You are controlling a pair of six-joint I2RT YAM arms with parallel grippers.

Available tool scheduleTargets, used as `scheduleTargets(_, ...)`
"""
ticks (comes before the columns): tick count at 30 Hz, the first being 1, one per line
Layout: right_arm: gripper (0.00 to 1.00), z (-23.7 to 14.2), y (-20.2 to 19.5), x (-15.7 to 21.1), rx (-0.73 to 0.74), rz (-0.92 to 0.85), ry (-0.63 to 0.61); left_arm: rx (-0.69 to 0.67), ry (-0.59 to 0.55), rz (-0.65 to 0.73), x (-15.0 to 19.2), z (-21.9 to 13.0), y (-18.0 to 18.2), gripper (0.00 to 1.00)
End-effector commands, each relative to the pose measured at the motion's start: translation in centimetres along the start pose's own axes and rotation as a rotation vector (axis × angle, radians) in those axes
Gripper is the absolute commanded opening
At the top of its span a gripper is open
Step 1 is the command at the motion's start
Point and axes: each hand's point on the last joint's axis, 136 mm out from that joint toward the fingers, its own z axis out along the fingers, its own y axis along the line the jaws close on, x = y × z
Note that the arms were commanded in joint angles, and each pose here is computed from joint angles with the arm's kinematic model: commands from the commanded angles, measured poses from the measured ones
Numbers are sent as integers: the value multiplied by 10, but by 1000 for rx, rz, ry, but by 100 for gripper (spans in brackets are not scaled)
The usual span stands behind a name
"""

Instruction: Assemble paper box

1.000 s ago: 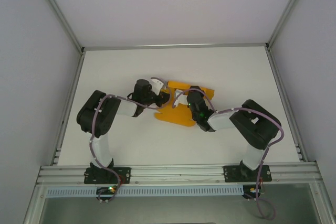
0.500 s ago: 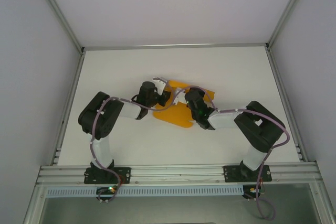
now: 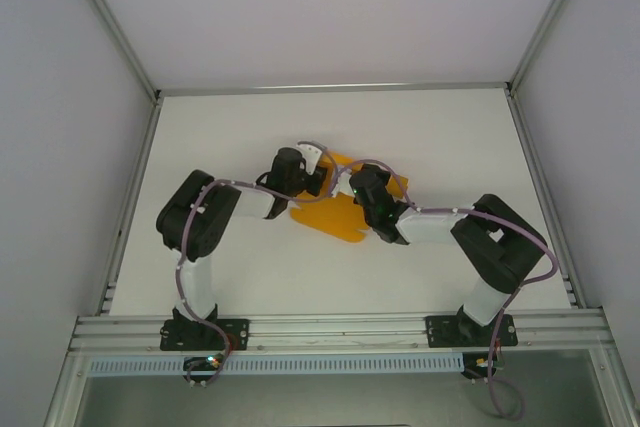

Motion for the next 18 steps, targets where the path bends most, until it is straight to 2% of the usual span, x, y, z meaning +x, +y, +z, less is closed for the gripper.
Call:
scheduleTargets(1,0,-13,76,3,-281,-90,-59,-38,-54,-42,-26,4,13,0)
scheduleTargets(5,0,-13,64,3,-263,-35,-50,-309,6,-39,-13,-7,53,0)
scheduleTargets(8,0,-15,60,3,-266,-7,-41,-545,83,-142,9,-25,87,0)
scheduleTargets(11,0,-13,61,6,-260,-11,-25,-654,101,-181,26,-38,100,0)
scheduleTargets(14,0,-11,65,9,-263,-20,-10,-754,123,-150,32,-44,108,0)
scheduleTargets(18,0,-8,65,8,-255,-14,-8,-772,161,-153,38,-41,111,0)
